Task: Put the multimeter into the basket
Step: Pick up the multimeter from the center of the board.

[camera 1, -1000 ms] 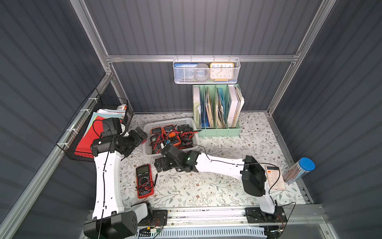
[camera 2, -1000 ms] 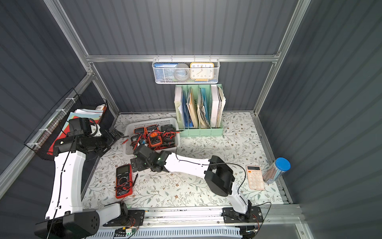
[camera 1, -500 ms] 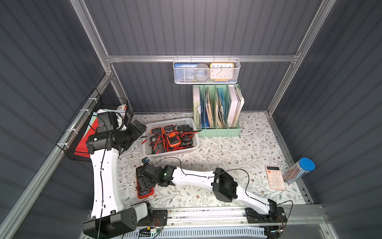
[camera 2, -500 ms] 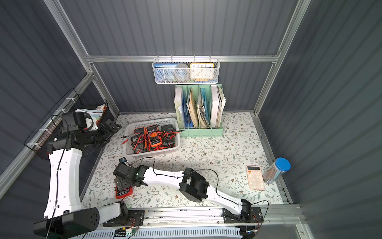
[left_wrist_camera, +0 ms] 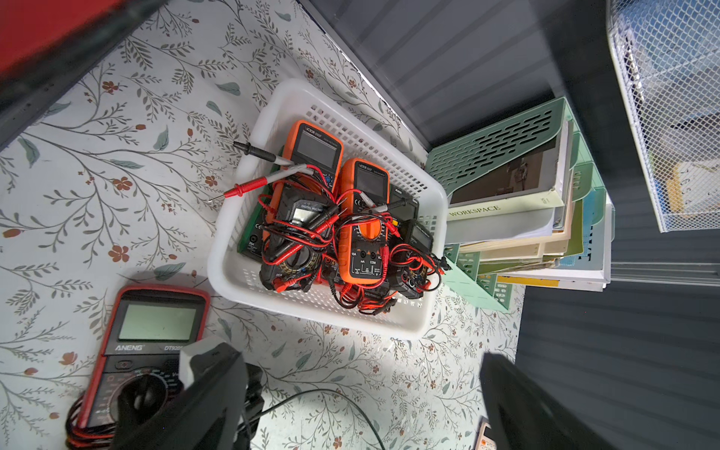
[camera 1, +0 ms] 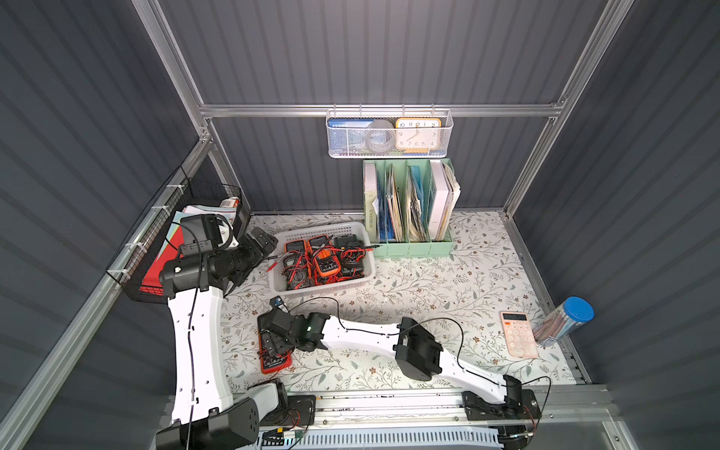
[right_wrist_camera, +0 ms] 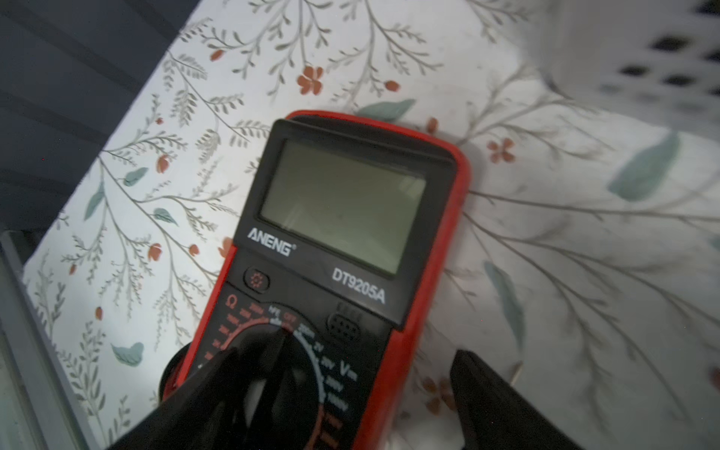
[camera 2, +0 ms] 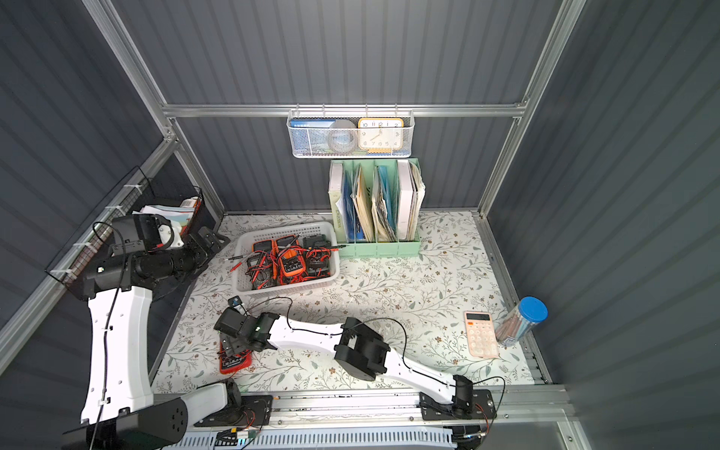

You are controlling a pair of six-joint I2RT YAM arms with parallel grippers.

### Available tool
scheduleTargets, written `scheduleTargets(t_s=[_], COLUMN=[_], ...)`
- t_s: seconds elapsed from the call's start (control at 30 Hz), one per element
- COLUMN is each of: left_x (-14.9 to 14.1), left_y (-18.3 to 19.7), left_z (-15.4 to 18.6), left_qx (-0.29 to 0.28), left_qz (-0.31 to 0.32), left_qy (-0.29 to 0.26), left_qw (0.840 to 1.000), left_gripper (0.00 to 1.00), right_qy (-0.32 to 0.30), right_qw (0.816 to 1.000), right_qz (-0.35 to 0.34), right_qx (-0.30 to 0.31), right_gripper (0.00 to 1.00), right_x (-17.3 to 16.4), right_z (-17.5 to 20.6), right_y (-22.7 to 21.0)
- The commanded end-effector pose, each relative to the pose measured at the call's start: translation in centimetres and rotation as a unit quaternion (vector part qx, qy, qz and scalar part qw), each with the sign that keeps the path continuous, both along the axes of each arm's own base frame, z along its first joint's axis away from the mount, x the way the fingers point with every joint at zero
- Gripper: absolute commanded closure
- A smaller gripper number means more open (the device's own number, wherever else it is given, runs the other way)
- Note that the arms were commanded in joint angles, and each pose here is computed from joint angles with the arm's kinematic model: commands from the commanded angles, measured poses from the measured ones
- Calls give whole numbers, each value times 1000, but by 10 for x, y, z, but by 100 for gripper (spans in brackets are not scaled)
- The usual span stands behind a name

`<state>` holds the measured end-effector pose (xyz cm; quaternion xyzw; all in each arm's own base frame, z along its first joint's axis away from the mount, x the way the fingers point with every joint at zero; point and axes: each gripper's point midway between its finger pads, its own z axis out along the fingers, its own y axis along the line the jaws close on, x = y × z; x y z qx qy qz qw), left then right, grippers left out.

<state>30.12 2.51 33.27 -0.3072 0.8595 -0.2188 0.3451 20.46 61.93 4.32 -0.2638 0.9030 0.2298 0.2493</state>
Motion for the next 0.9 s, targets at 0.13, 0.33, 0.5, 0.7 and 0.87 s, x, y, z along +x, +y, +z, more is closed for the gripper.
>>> scheduleTargets(t_s=[0.13, 0.33, 0.5, 0.7, 0.87], left_x=[-6, -3, -3, -2, -5], left_y=[-6, -6, -6, -12, -11], left_z=[0, 0, -9, -24, -48], left_qx=[-20, -21, -15, -26, -21], left_qz=[-1, -1, -10, -33, -35], left_qy=[-5, -11, -4, 9, 34], left_qw=[1000, 1000, 1000, 999, 999], left_gripper=[1, 1, 1, 1, 1], right_qy=[14, 7, 2, -14, -4], right_qw=[991, 987, 989, 996, 998], right_qz=[-103, -125, -114, -70, -41], right_qx=[-89, -102, -99, -62, -50], right_gripper=[16, 16, 13, 6, 5], right_x=[23, 24, 23, 20, 11], right_z=[-36, -20, 0, 49, 68], right_y=[-97, -135, -155, -144, -126])
